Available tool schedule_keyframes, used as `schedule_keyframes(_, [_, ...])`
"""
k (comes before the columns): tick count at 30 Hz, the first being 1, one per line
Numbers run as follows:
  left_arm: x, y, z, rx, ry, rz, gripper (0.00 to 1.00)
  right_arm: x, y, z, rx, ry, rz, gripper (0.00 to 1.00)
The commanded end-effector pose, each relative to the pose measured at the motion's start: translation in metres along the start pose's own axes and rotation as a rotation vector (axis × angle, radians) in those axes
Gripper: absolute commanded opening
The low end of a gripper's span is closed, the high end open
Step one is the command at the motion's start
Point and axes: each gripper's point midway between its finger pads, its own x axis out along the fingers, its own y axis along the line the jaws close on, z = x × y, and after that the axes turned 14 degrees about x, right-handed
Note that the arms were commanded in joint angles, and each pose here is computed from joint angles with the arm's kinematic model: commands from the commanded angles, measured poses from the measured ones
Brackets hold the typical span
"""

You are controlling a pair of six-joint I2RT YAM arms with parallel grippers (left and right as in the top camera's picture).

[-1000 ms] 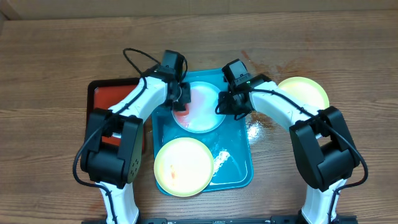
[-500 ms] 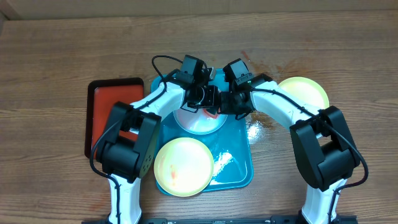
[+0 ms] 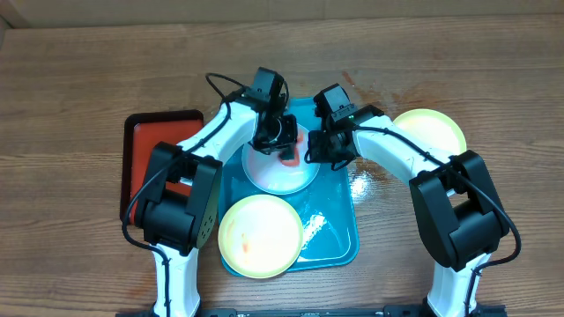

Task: Clean dirty plates on tray and stack at the side
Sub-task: 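Scrub the white plate with the sponge in the left gripper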

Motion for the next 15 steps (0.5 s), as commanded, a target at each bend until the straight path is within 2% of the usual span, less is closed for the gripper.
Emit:
schedule_keyframes(1, [-0.011,0.079,0.014,-0.025,-0.037,0.395,0.04,0.001,-0.009,0.003,-0.001,-0.011,-0.035,0.04])
schedule_keyframes(4, [-0.018,0.082,0.020,0.031,-0.037,0.423,0.04,0.001,-0.009,0.003,-0.001,-0.012,-0.035,0.04])
schedule_keyframes(10, [-0.019,0.087,-0.004,0.027,0.062,0.437,0.04,0.001,-0.009,0.003,0.006,-0.013,-0.035,0.04])
schedule_keyframes(13, [-0.015,0.074,-0.015,0.028,0.111,0.355,0.04,0.001,-0.008,0.004,0.006,-0.017,-0.031,0.04])
schedule_keyframes(15, [-0.008,0.049,-0.018,0.056,0.129,0.206,0.04,0.001,-0.007,0.006,0.013,-0.025,-0.029,0.04])
